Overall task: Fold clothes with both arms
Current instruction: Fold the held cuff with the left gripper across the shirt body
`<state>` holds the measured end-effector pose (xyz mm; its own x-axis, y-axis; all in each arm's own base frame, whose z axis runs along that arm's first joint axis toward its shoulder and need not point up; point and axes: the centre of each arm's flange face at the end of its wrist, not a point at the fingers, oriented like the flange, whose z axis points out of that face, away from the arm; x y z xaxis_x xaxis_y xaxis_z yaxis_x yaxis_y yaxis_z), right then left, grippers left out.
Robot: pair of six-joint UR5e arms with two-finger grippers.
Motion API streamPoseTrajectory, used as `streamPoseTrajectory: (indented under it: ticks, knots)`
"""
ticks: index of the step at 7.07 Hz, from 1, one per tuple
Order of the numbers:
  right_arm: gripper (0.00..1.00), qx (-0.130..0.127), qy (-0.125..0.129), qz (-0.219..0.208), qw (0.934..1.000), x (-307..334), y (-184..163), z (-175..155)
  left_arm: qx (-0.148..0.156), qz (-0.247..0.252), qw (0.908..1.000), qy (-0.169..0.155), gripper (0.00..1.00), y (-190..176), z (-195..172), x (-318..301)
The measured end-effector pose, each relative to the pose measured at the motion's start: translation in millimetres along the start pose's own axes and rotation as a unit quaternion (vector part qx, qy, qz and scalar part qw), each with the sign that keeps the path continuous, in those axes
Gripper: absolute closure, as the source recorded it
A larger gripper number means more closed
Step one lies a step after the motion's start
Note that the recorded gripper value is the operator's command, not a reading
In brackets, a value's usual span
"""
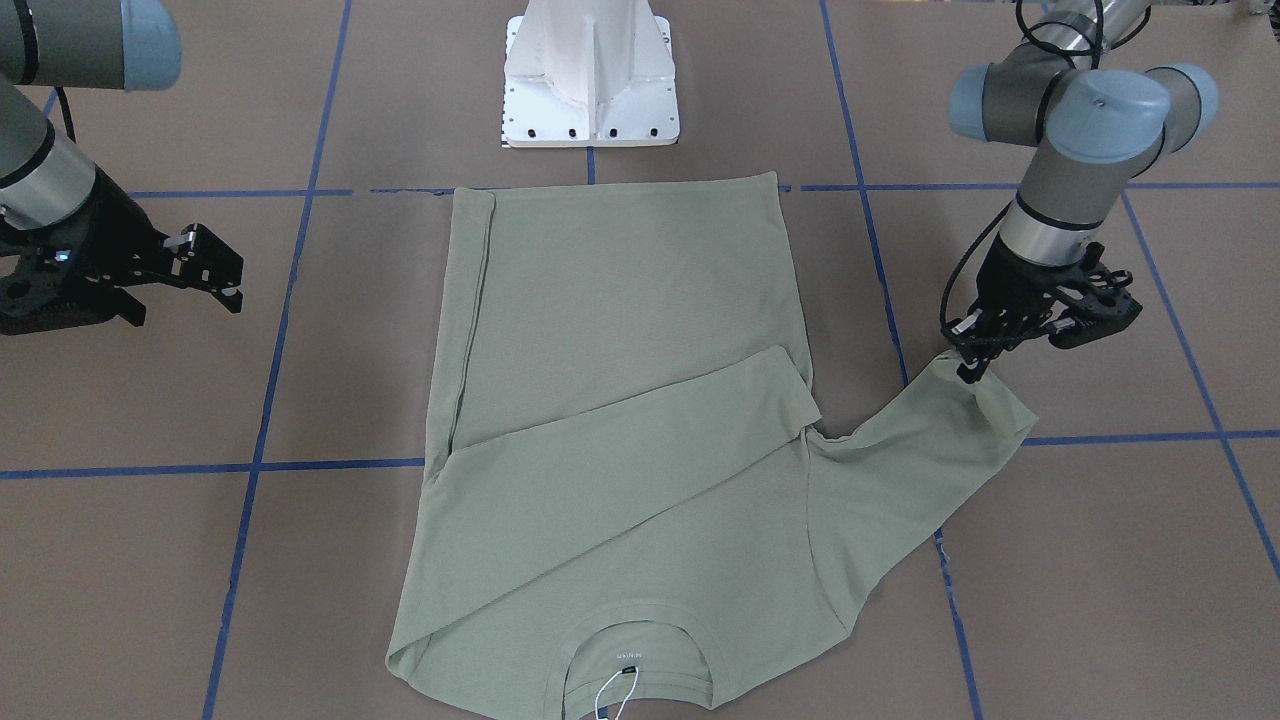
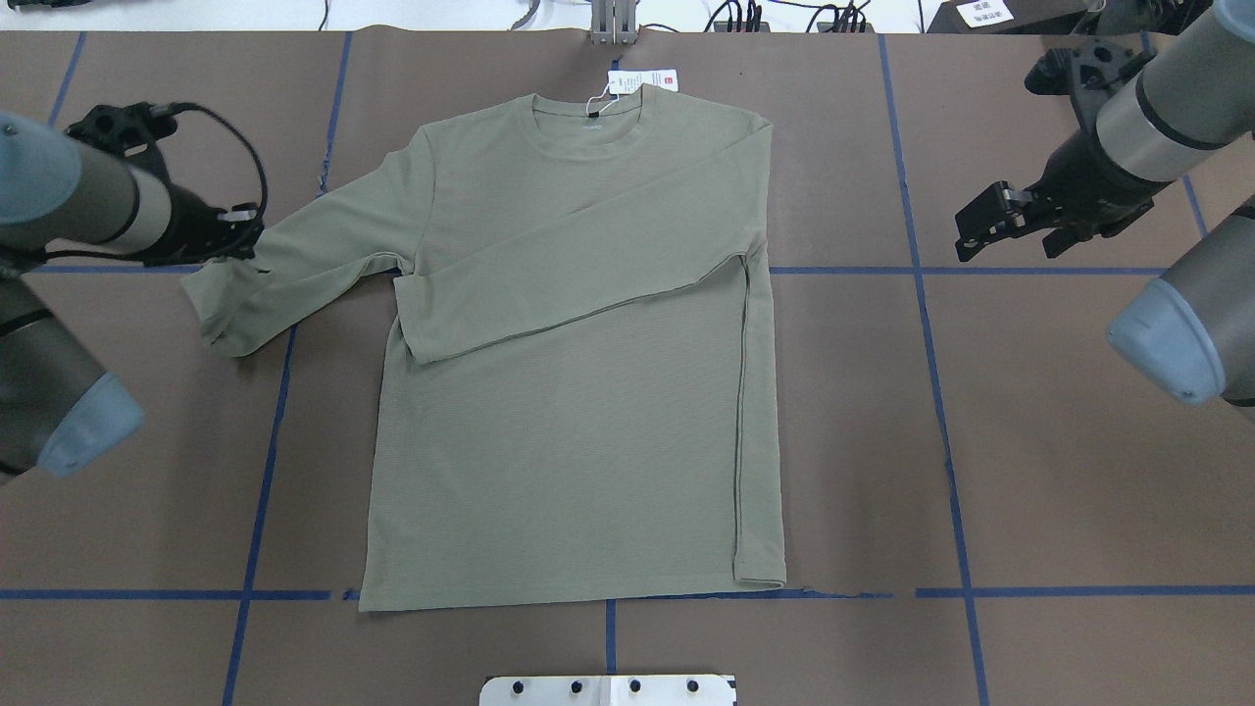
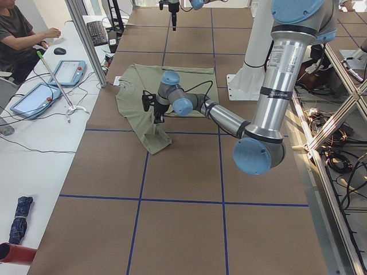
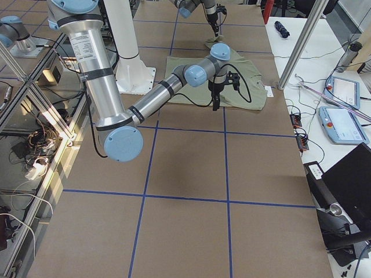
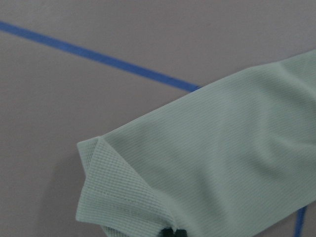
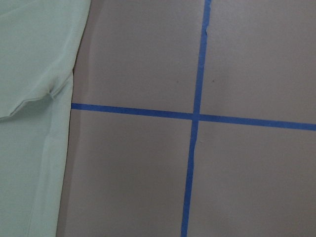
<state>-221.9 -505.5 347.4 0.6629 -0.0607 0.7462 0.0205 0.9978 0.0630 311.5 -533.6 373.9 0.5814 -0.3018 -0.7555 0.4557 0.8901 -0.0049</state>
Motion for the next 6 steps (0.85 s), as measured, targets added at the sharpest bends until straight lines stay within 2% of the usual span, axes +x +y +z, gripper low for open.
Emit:
streamPoseTrajectory:
  ticks: [1, 3, 4, 5, 6]
  knots:
    - [0.00, -0.005, 0.003, 0.012, 0.9999, 19.4, 5.5, 1.3, 0.006, 0.001, 0.9999, 0.012, 1.00, -17.7, -12.3, 63.3]
    - [0.00, -0.009, 0.015, 0.007, 0.9998, 68.3, 14.4, 0.3, 0.011, -0.009, 0.9991, 0.041, 1.00, -47.7, -31.6, 198.8]
    - [0.00, -0.013, 0.018, 0.002, 0.9998, 99.8, 20.5, -3.2, 0.006, -0.021, 0.9978, 0.062, 1.00, -45.4, -48.5, 268.6]
    - [0.00, -0.015, 0.018, -0.002, 0.9997, 125.7, 25.8, -7.6, -0.013, -0.029, 0.9958, 0.086, 1.00, -14.2, -64.3, 332.6]
    - [0.00, -0.016, 0.019, -0.004, 0.9997, 142.1, 29.0, -10.5, -0.040, -0.038, 0.9929, 0.106, 1.00, 34.0, -74.8, 380.0]
